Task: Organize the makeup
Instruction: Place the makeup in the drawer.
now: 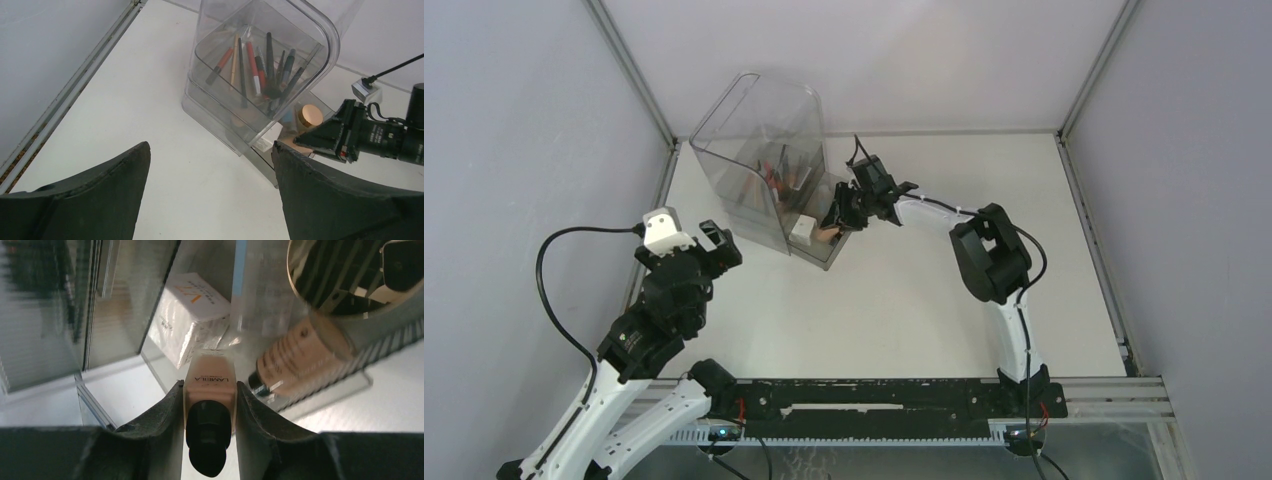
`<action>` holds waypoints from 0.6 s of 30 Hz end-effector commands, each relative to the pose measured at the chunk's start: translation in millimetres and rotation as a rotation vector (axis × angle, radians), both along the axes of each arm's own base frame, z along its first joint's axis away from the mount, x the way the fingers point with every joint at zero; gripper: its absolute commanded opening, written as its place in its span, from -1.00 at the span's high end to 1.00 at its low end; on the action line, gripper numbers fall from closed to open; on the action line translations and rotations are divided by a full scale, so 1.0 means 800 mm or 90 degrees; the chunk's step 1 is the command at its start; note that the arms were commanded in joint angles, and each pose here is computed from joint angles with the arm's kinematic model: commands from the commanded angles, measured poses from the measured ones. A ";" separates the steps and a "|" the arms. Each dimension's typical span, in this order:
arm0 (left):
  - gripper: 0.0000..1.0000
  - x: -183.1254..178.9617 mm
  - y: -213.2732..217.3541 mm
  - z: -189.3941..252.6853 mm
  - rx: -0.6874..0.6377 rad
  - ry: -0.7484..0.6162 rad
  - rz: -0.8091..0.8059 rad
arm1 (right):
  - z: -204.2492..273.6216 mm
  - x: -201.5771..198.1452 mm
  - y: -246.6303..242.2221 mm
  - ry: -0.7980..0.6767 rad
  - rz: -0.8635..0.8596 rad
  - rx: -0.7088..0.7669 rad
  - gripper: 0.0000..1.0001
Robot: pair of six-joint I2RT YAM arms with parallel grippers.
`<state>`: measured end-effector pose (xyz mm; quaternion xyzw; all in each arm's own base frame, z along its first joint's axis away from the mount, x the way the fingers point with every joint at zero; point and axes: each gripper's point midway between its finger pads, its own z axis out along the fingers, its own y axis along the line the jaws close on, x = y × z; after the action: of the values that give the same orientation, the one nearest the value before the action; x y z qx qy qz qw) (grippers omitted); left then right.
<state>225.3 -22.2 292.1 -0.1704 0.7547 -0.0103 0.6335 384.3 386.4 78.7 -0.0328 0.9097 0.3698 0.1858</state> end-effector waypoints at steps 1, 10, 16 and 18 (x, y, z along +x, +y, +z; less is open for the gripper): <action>-0.88 0.000 0.006 0.017 -0.011 -0.019 0.016 | 0.034 0.045 0.032 -0.062 -0.017 0.055 1.00; -0.88 0.000 0.007 0.016 -0.011 -0.018 0.023 | 0.052 0.043 0.040 -0.066 0.007 0.086 1.00; -0.88 0.002 0.006 0.015 -0.005 -0.015 0.022 | 0.045 0.025 0.049 -0.042 0.051 0.086 1.00; -0.88 0.002 0.005 0.013 -0.004 -0.015 0.016 | 0.043 0.019 0.051 -0.038 0.054 0.075 0.98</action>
<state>225.9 -19.9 287.8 -0.1700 0.7595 0.0040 0.6280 400.2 405.2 70.4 -0.0378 0.9034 0.3890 0.1763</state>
